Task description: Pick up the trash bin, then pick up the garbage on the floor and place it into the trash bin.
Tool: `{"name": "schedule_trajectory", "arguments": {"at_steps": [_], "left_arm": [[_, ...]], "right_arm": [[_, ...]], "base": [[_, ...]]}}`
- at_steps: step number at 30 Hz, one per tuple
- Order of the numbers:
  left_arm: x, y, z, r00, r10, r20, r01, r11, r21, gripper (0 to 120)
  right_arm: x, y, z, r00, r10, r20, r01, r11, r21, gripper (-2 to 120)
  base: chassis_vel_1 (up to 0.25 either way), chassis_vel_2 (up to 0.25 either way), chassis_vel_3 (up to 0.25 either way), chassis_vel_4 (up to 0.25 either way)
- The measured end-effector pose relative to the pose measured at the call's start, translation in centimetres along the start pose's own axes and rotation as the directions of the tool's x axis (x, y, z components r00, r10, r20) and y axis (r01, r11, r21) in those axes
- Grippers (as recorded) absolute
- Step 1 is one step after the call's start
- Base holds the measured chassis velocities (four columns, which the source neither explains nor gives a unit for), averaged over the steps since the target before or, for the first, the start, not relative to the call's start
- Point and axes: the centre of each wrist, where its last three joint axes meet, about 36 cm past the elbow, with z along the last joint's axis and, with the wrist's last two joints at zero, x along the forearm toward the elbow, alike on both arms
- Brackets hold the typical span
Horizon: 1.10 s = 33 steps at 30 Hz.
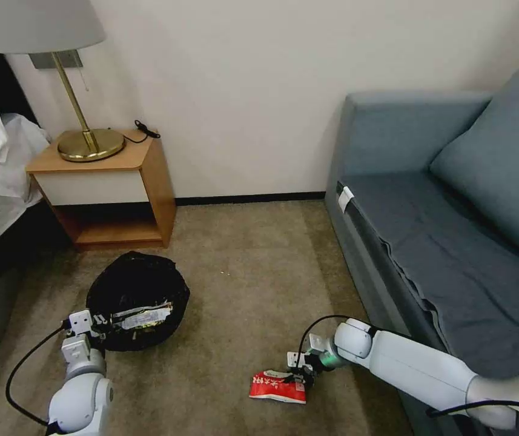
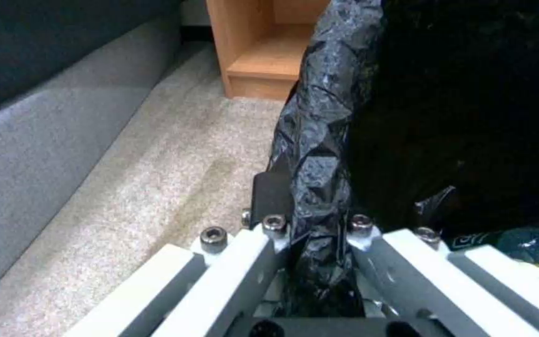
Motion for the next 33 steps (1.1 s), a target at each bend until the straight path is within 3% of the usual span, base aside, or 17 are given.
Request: {"name": "schedule_trajectory", "arguments": {"at_steps": [10,14,18,19,20,24,27,33], "left_arm": [[-0.1,0.3,0.1,1.0,0.007,-0.004,-0.007,1.0,0.002,2],[-0.1,0.2,-0.3,1.0,0.02,-0.002,-0.02,1.0,-0.005,1],[0.0,0.2,-1.1,1.0,0.03,0.005,-0.03,0.999,-0.012,1],[0.0,0.2,-1.7,0.999,0.033,0.015,-0.033,0.999,-0.015,1],[0.0,0.2,-1.7,0.999,0.033,0.015,-0.033,0.999,-0.015,1],[0.0,0.1,-3.1,0.998,0.04,0.041,-0.039,0.999,-0.018,1],[0.3,-0.1,-3.7,0.997,0.053,0.055,-0.052,0.998,-0.021,1],[1.0,-0.5,-4.8,0.994,0.077,0.076,-0.075,0.997,-0.021,1]], "right_arm": [[1.5,-2.4,-2.4,0.99,0.091,0.11,-0.087,0.995,-0.045,0],[3.6,-5.2,-7.8,0.946,0.198,0.257,-0.189,0.98,-0.06,0],[5.0,-6.6,-12.3,0.907,0.227,0.356,-0.226,0.973,-0.045,0],[5.5,-7.1,-14.8,0.884,0.226,0.41,-0.233,0.972,-0.033,0],[5.5,-7.1,-14.8,0.884,0.226,0.41,-0.233,0.972,-0.033,0],[7.3,-8.0,-21.4,0.821,0.2,0.534,-0.254,0.967,0.028,0],[8.6,-8.5,-24.2,0.796,0.185,0.576,-0.267,0.962,0.06,0],[9.6,-8.9,-29.4,0.784,0.128,0.607,-0.263,0.955,0.138,0]], "base": [[0.0,0.0,0.0,0.0],[0.0,0.0,0.0,0.0],[0.0,0.0,0.0,0.0],[0.0,0.0,0.0,0.0],[0.0,0.0,0.0,0.0],[0.0,0.0,0.0,0.0],[0.0,0.0,0.0,0.0],[0.0,0.0,0.0,0.0]]}}
